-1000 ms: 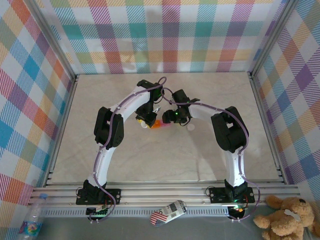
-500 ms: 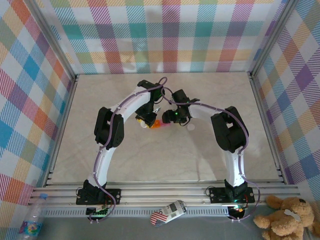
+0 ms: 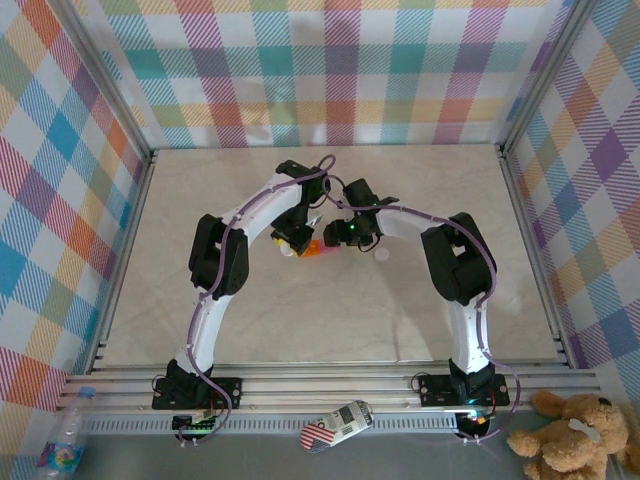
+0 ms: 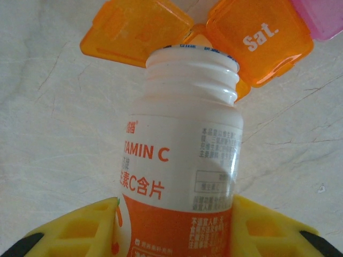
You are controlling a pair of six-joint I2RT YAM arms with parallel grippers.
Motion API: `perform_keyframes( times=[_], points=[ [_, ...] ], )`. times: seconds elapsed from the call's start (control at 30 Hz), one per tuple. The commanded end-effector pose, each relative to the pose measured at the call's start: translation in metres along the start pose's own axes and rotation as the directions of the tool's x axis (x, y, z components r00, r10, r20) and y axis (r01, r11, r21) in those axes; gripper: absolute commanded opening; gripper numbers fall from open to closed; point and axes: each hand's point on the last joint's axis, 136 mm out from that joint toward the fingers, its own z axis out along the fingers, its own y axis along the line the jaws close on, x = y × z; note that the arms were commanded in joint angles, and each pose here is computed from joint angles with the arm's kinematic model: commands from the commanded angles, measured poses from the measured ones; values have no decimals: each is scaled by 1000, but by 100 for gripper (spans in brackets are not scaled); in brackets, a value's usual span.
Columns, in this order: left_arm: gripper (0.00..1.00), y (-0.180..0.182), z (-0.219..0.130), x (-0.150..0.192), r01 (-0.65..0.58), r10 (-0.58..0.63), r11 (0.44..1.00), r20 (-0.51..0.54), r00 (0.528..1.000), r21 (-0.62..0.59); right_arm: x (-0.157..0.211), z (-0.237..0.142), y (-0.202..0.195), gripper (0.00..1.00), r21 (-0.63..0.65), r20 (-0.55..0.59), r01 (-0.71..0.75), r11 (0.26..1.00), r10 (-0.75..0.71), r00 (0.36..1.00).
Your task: Sort the pills into containers
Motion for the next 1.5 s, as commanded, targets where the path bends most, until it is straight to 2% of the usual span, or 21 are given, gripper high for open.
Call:
perform_keyframes(
  times=[0.0, 0.23, 0.5, 0.97, 1.47],
  points=[
    [0, -10, 6, 10, -48, 48, 999, -66, 997, -1, 45, 43, -3, 65, 17, -133, 37, 999, -34, 991],
    [0, -11, 12, 12, -50, 50, 999, -80, 996, -5, 45, 44, -4, 65, 17, -136, 37, 999, -35, 990],
    [0, -6, 3, 8, -47, 46, 998, -44, 998, -31, 47, 46, -5, 65, 20, -140, 35, 999, -32, 990],
    [0, 0, 8, 8, -113, 101, 977, -73, 992, -183, 48, 46, -4, 65, 22, -142, 38, 999, -34, 989],
    [0, -10, 21, 15, -129, 115, 981, -103, 988, -147, 51, 47, -6, 65, 24, -147, 37, 999, -33, 989]
  ],
)
